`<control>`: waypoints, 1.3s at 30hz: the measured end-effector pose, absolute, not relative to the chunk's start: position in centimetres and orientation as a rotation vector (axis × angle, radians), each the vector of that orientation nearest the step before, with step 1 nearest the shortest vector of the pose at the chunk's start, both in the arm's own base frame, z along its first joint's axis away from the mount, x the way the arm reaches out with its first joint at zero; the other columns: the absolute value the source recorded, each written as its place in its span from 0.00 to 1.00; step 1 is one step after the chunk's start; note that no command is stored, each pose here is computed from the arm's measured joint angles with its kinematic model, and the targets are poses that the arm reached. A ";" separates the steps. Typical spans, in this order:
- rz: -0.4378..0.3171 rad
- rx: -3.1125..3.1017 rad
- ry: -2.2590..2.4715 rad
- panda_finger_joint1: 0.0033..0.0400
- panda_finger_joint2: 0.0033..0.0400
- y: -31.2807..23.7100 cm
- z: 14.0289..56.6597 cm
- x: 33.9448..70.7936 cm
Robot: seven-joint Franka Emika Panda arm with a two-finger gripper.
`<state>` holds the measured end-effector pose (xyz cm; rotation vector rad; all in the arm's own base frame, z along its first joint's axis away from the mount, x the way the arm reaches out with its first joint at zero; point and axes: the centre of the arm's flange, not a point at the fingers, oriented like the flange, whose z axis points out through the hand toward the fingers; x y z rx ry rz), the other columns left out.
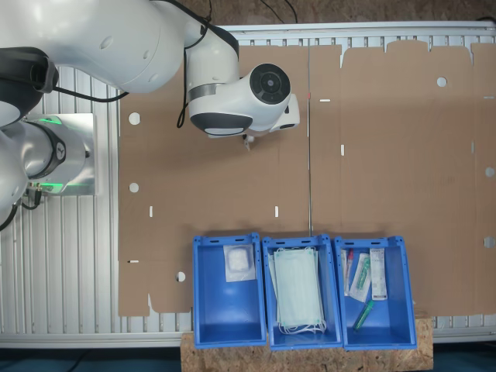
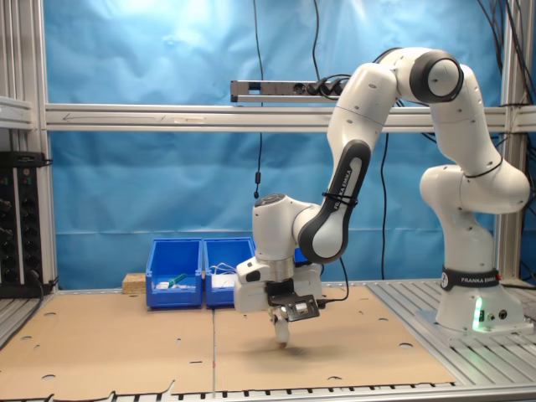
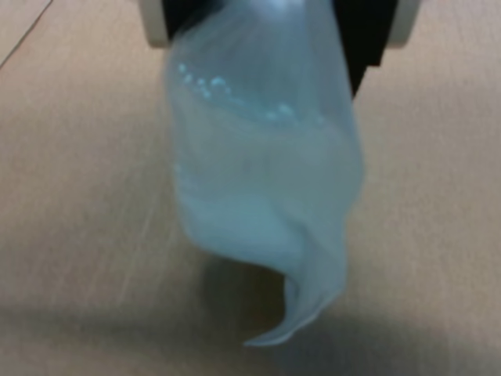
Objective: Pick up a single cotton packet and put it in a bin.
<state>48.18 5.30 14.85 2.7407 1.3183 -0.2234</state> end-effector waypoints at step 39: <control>-0.127 2.757 1.356 0.06 0.06 1.1 27.5 49.2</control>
